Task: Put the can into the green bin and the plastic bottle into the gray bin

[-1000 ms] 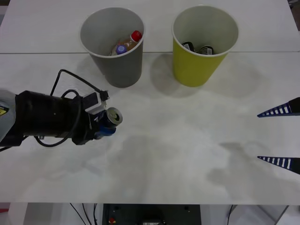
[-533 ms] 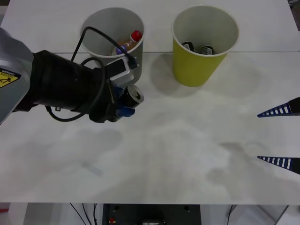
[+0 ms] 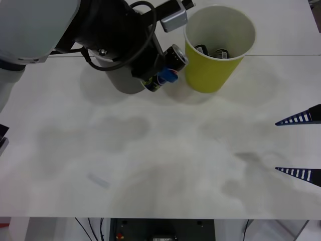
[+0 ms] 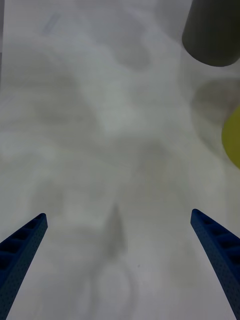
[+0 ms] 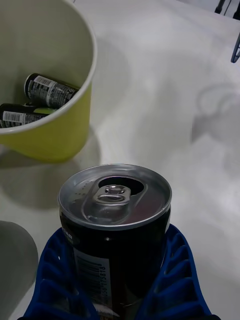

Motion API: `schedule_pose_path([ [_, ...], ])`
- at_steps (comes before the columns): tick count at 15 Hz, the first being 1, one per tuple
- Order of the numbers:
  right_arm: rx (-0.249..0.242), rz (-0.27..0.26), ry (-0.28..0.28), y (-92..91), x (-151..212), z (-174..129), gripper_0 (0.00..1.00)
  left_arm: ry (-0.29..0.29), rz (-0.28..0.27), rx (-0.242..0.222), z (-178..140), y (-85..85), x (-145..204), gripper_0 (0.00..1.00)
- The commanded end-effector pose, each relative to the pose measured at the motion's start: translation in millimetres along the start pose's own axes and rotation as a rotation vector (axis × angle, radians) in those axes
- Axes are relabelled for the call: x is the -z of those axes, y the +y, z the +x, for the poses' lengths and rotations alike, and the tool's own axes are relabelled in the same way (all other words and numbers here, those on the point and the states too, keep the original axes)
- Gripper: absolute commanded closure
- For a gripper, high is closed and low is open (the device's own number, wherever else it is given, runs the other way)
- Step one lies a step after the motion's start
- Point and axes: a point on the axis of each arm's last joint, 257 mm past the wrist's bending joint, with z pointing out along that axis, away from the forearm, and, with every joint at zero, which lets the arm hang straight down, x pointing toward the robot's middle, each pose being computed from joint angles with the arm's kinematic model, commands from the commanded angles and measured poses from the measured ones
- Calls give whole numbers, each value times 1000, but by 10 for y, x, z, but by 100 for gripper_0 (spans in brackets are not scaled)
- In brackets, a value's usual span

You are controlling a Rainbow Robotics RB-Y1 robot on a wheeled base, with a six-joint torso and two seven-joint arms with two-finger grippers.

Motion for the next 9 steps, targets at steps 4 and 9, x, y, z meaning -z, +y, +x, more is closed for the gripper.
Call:
schedule_pose_path([
  [4,0,0,0,0,0,0,0,-28,-40,140,-910,508,-95,99],
  [9,0,0,0,0,0,0,0,-14,-115,147,-1382,673,-478,99],
])
